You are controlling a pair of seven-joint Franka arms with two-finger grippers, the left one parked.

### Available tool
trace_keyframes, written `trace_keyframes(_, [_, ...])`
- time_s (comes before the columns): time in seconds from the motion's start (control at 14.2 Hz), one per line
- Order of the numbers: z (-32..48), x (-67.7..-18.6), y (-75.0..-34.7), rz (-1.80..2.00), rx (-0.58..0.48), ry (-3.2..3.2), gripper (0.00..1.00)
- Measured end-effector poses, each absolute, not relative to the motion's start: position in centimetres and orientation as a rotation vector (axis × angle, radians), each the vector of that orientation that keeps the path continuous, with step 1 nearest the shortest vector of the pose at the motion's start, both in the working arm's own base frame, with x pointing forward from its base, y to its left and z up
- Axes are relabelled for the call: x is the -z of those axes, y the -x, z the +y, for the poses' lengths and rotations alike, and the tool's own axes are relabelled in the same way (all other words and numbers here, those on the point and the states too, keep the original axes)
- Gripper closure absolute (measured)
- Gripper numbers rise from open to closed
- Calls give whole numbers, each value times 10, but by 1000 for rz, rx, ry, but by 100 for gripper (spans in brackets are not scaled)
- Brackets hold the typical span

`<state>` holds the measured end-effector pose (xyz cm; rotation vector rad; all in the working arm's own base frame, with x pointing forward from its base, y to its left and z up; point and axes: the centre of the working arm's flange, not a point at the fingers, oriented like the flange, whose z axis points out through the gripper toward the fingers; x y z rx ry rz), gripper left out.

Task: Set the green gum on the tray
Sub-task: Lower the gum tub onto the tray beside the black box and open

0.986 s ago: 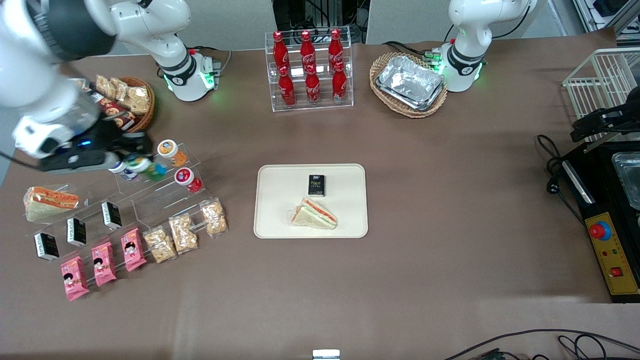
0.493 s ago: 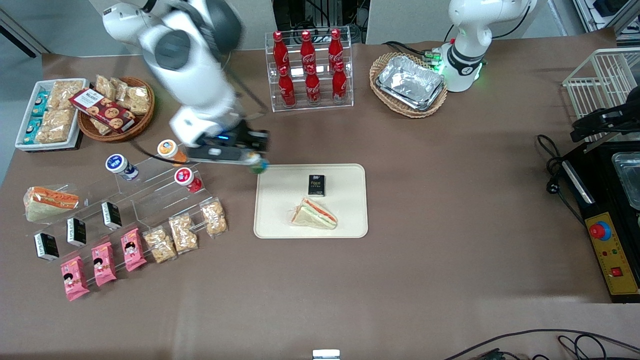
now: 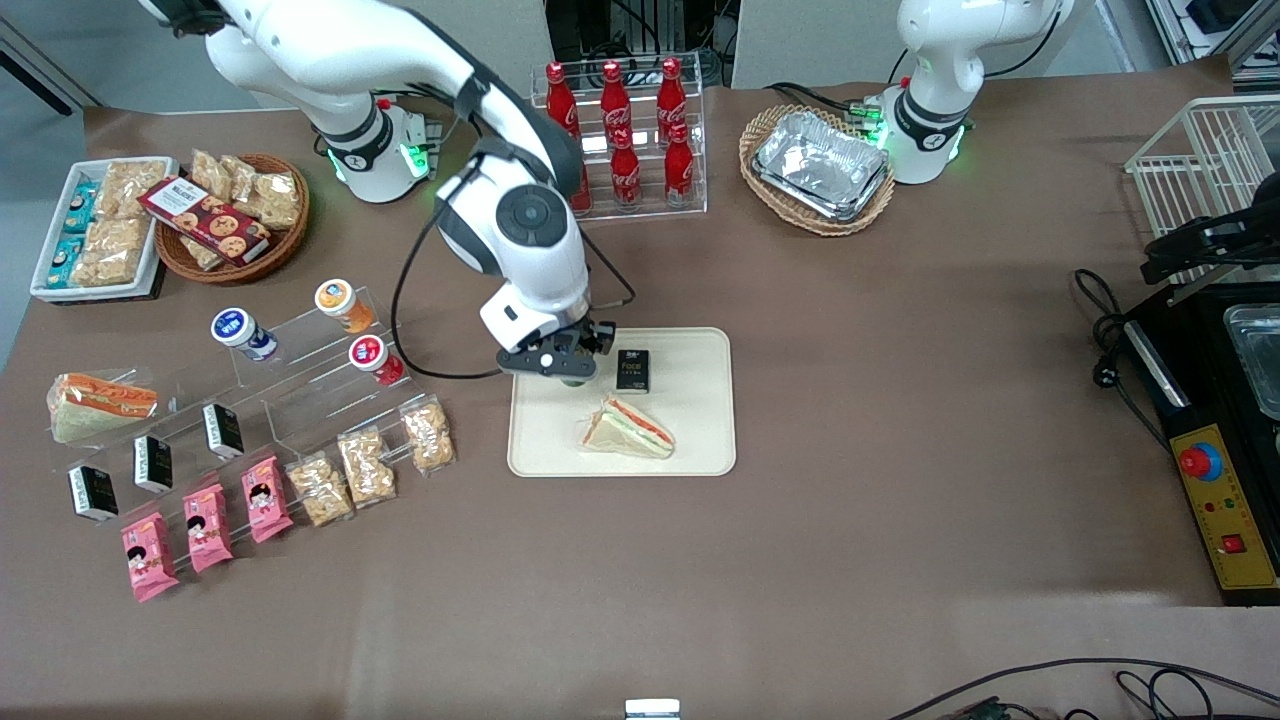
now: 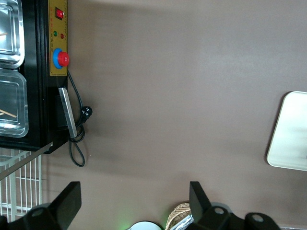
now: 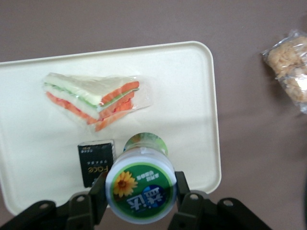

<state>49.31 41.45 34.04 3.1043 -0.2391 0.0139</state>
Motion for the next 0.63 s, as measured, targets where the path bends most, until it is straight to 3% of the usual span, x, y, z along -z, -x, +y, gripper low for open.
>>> trace_keyframes(0.63, [401,-257,-480,-259,79,-3093,41])
